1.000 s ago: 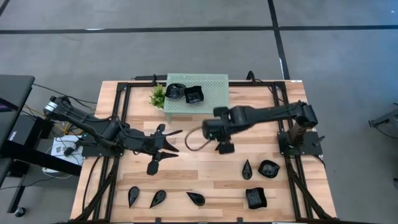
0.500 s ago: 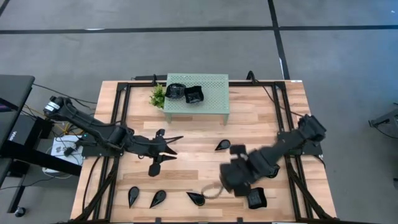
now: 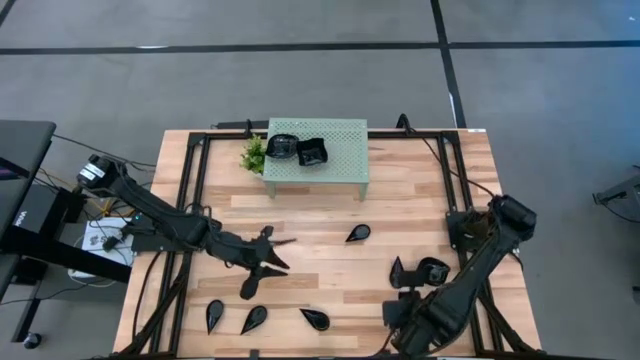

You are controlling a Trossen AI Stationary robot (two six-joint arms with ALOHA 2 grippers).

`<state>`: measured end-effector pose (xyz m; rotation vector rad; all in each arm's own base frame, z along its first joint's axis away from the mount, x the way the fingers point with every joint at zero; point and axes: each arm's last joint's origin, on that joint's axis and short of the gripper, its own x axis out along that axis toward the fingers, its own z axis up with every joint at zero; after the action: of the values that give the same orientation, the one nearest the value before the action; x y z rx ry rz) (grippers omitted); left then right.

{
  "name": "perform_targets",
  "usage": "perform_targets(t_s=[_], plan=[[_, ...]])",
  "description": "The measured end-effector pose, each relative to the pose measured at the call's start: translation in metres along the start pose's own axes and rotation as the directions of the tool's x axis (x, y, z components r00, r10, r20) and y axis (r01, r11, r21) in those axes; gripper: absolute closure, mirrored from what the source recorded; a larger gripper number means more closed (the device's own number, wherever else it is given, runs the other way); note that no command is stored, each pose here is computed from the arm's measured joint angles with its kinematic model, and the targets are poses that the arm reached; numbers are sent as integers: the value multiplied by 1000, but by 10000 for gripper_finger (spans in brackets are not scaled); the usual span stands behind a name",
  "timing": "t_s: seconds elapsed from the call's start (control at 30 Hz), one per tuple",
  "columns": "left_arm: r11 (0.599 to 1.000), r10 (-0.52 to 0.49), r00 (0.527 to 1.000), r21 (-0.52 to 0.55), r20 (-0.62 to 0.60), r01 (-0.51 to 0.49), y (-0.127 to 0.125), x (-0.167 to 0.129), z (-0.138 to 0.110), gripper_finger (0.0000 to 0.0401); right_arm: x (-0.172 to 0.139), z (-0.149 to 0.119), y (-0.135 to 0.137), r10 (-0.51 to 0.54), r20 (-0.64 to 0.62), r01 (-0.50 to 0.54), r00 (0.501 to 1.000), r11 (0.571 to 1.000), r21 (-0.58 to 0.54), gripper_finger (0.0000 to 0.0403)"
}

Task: Pick & Place Mini shaped plates
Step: Stack the distorted square plate on top of the other distorted square plates on the shelf

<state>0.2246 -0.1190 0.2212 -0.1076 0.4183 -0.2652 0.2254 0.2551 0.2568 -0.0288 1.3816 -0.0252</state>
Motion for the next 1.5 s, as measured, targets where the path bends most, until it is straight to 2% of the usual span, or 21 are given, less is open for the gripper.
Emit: perform_targets(t_s=[0.17,0.33,0.6,0.87,1.03,1.23,1.5], plan=[[999,35,999,12,-36,-34,7,11,-6,325,16,-1,10,184,-51,-176,982,975,138,324],[997,76,997,-14,-24,-76,19,12,-3,325,27,-4,22,265,-14,-255,964,941,224,324],[992,117,993,-43,28,-116,32,6,7,325,42,-19,23,226,-38,-200,973,919,340,324],[989,142,988,-44,53,-140,39,5,12,325,49,-34,37,276,-10,-246,961,872,424,324],[987,160,985,-20,61,-159,44,5,13,325,54,-42,36,231,3,-211,973,883,419,324],[984,178,980,-34,86,-176,50,5,16,325,54,-41,34,190,31,-189,981,919,347,324],[984,177,978,-38,106,-174,51,4,18,325,54,-39,36,205,60,-213,977,916,339,324]])
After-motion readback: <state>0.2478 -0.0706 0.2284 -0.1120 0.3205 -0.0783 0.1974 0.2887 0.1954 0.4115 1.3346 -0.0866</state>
